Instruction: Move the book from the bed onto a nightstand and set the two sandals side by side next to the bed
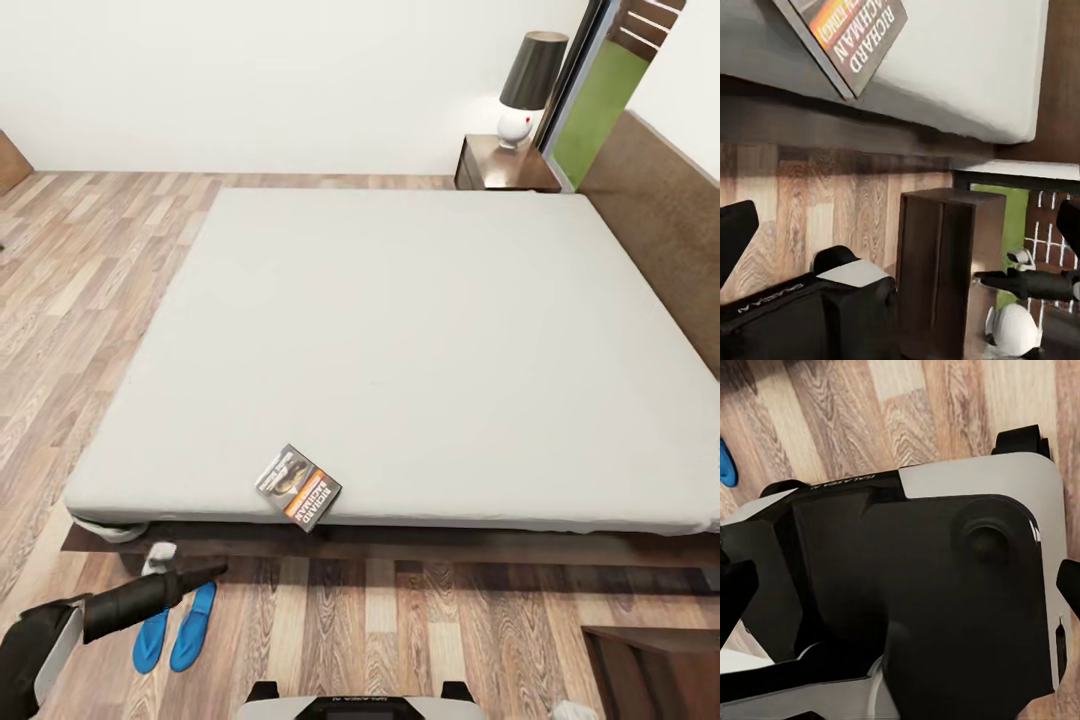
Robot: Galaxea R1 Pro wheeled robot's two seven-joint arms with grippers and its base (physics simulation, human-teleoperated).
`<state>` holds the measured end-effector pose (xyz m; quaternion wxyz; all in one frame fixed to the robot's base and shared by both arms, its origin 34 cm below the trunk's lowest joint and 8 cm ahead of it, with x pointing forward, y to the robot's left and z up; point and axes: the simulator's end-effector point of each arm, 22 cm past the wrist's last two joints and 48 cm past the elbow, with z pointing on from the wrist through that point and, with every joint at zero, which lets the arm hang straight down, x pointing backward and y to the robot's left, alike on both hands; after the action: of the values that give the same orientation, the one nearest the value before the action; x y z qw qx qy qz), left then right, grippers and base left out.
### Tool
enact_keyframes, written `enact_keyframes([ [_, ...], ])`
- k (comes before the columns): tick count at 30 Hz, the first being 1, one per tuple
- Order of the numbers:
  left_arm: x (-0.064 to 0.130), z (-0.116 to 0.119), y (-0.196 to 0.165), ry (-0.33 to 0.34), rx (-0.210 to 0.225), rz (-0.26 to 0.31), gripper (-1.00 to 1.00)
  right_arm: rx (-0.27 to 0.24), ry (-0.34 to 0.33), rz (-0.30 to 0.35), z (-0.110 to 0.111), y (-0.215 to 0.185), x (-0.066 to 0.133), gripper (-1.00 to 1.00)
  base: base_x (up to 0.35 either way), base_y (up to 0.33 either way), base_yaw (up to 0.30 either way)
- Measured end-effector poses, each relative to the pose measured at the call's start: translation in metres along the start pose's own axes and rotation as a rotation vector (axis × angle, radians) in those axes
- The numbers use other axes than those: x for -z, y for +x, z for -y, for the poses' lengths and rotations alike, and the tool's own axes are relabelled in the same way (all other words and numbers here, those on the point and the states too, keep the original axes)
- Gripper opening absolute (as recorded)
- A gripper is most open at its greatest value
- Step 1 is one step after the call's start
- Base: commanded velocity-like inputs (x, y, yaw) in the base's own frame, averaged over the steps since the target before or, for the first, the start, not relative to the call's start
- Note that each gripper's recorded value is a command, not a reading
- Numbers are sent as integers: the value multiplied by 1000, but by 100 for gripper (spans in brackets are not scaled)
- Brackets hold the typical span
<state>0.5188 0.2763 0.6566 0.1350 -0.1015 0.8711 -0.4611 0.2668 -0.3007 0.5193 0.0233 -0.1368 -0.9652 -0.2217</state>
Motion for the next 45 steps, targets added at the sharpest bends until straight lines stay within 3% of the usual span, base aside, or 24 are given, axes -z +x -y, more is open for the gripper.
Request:
enact_keyframes([
  [1,6,-15,33,-16,18,-7,100,0,0,0,0,0,1,100,0,0,0],
  [5,15,-31,68,-44,27,-3,100,0,0,0,-2,2,5,100,0,0,0],
  [8,23,-38,78,-65,5,13,100,0,0,-1,-3,3,9,100,0,0,0],
  [11,31,-48,91,-105,27,29,100,0,1,-1,-5,4,12,100,0,0,0],
  [14,38,-61,98,-162,29,54,100,0,2,-2,-5,5,15,100,0,0,0],
  [17,45,-76,98,-239,-1,77,100,1,3,-2,-6,7,18,100,0,0,0],
  [23,52,-92,99,-339,-5,91,100,1,2,-4,-9,9,23,100,0,0,0],
  [39,41,-95,104,-369,20,108,100,11,-8,16,-12,-2,22,100,0,0,0],
  [41,33,-91,108,-360,29,109,100,21,2,19,-14,-5,18,100,0,0,0],
  [43,28,-90,111,-364,35,111,100,26,13,27,-23,-7,9,100,0,0,0],
  [45,26,-93,113,-388,39,110,100,42,5,58,-53,-18,-11,100,0,0,0],
])
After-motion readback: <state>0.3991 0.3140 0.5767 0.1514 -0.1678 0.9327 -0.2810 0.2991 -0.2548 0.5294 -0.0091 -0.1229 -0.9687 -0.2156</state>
